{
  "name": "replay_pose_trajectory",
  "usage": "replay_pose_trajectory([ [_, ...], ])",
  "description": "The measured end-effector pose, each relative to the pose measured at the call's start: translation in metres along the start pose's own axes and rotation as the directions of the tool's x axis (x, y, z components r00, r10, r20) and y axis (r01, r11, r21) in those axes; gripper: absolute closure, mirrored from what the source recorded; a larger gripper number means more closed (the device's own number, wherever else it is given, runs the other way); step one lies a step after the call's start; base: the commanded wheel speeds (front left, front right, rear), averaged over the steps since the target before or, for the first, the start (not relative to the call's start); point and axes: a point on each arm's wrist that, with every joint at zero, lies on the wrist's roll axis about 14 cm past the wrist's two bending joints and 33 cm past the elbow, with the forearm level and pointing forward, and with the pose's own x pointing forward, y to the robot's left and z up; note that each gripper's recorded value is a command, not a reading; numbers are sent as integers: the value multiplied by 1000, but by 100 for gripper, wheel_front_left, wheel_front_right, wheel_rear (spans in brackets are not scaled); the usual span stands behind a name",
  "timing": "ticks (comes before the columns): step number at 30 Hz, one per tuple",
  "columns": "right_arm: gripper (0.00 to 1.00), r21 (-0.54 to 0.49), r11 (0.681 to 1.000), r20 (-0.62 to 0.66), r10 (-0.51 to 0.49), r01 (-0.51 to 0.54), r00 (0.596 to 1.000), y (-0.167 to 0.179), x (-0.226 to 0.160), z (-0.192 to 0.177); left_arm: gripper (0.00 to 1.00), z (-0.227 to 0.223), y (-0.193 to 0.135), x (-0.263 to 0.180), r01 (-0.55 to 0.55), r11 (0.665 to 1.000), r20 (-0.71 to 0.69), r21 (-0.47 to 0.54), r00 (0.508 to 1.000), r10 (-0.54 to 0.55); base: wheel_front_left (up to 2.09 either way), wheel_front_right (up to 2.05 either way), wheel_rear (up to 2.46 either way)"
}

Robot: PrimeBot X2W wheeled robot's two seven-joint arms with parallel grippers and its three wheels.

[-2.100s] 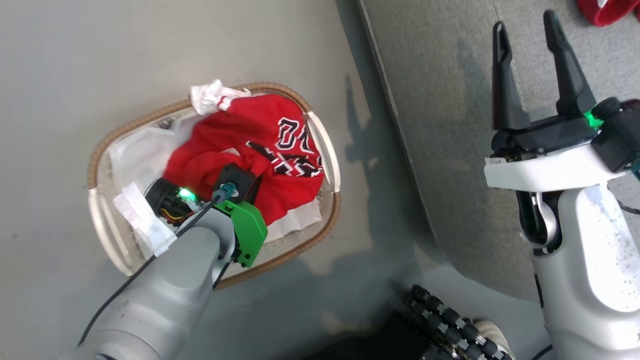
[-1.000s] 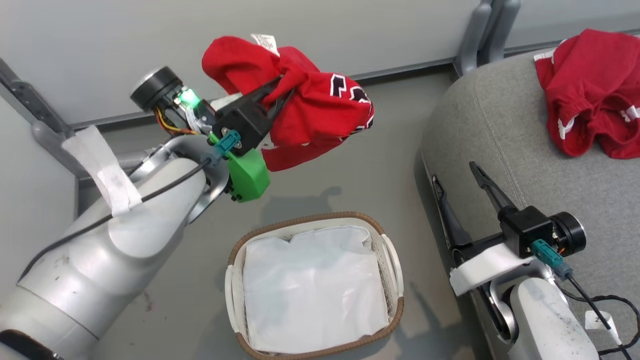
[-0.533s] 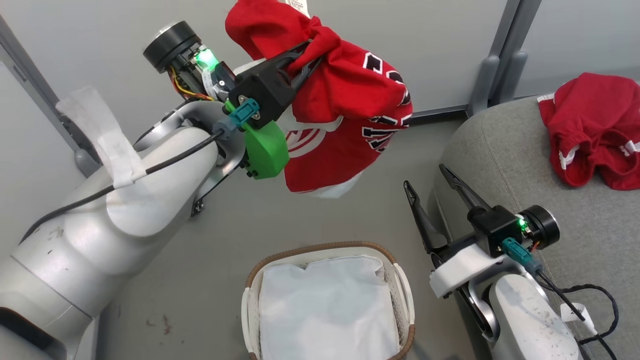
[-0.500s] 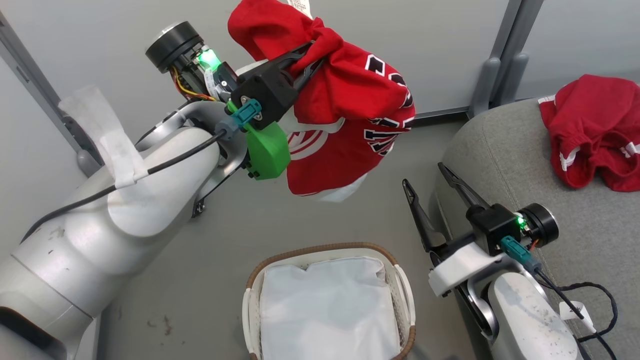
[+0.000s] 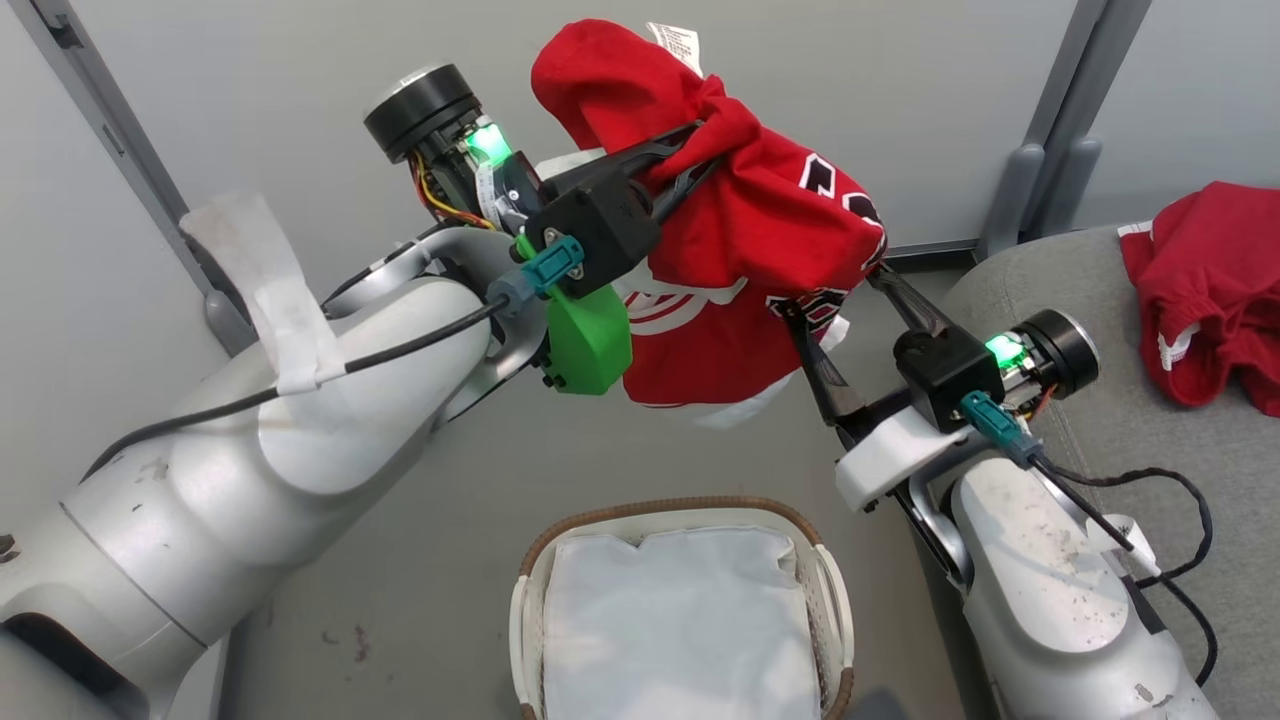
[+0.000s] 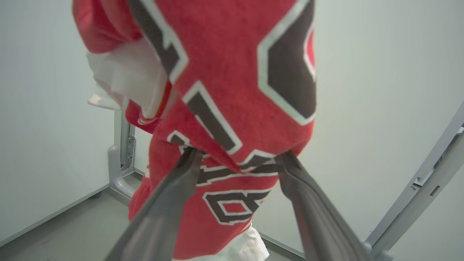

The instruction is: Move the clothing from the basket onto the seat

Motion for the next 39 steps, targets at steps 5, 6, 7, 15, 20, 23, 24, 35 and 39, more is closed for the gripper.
replay_pose_trajectory([
  [5,0,-21,1000,22,15,-15,1000,0,13,9,100,3,-6,-1,12,1000,7,-9,1000,-12,0,0,0],
  [6,0,-23,1000,26,17,-16,1000,0,15,10,100,3,-6,-1,12,1000,10,-13,1000,-12,0,0,0],
  [7,0,-25,1000,28,18,-18,999,0,17,11,100,3,-6,-1,12,1000,11,-14,1000,-11,0,0,0],
  [15,100,-37,999,65,17,-14,998,-5,27,25,100,-3,-7,-4,3,999,4,-47,1000,-3,0,0,0],
  [20,100,-37,999,78,6,-3,997,-8,27,30,100,-11,-5,-7,-26,994,-6,-109,1000,25,0,0,0],
  [23,100,-37,999,86,-1,4,996,-11,27,32,100,-20,-4,-11,-47,988,-22,-147,999,44,0,0,0],
  [24,100,-36,999,87,-4,7,996,-11,27,33,100,-23,-4,-12,-55,985,-27,-165,998,51,0,0,0],
  [35,100,-16,999,95,-34,36,995,-18,20,34,0,-59,-7,-29,-180,916,-73,-359,984,165,0,0,0],
  [39,100,-7,999,94,-48,49,994,-21,18,32,0,-71,-24,-34,-215,870,-91,-444,977,195,0,0,0],
])
